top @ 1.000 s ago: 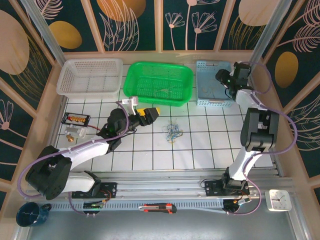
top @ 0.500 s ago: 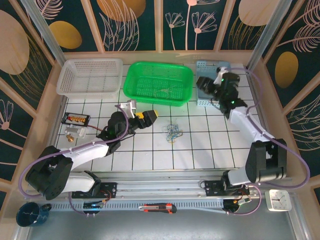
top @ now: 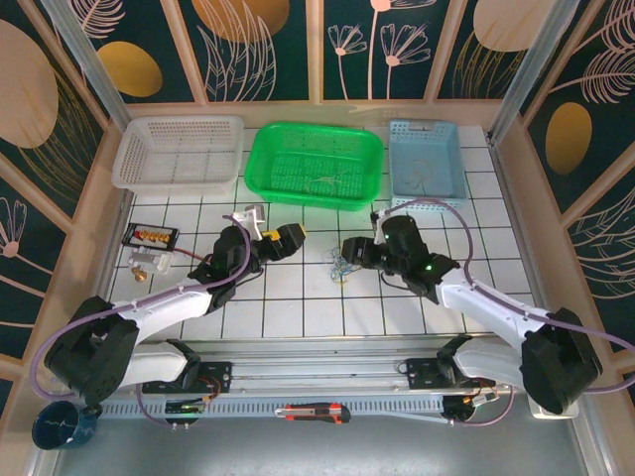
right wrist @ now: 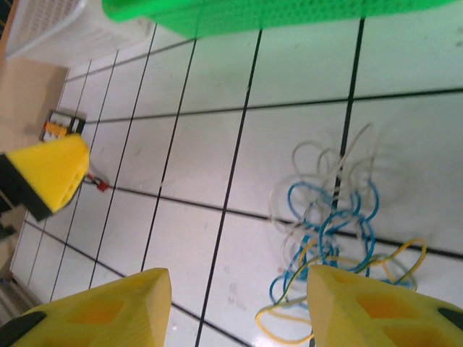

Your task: Untangle the cables

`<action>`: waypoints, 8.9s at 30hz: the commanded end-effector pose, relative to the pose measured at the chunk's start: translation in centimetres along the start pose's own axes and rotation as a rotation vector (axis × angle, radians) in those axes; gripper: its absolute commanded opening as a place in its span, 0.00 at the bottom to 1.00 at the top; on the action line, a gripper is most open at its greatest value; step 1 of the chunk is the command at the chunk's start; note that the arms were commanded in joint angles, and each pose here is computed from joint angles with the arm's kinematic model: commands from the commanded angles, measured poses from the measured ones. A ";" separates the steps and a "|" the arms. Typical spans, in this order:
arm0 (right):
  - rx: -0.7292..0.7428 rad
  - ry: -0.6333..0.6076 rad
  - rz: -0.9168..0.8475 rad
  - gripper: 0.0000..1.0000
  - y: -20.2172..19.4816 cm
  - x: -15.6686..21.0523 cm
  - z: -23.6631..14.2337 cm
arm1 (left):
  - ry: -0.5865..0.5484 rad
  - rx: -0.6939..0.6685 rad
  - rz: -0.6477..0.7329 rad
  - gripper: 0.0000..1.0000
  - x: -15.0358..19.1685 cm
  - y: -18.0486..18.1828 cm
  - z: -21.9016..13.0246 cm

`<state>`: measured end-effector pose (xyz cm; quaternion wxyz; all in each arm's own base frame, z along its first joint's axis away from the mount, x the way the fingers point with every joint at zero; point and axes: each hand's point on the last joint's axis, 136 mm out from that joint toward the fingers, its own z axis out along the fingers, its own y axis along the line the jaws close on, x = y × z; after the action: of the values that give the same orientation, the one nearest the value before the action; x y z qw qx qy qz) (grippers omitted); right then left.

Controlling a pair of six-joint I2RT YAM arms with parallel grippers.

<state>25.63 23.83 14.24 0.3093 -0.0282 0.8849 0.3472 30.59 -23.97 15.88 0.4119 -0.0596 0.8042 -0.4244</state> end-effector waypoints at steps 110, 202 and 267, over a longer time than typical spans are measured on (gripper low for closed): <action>-0.453 -0.062 0.145 0.00 8.0 -1.9 2.1 | 0.233 0.383 0.076 0.54 6.3 -5.1 -1.0; -0.195 -0.157 -0.172 0.10 1.7 1.6 10.0 | 0.056 0.646 -0.119 0.00 -4.7 -17.9 -5.5; -0.596 -0.304 -0.167 0.65 14.9 -5.6 -4.0 | -0.175 0.670 -0.180 0.00 -10.3 -18.6 -8.6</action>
<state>23.88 30.94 24.84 0.4261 -0.1431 0.7262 0.5202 26.78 -26.50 36.70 0.4177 -0.0280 0.6011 -0.6807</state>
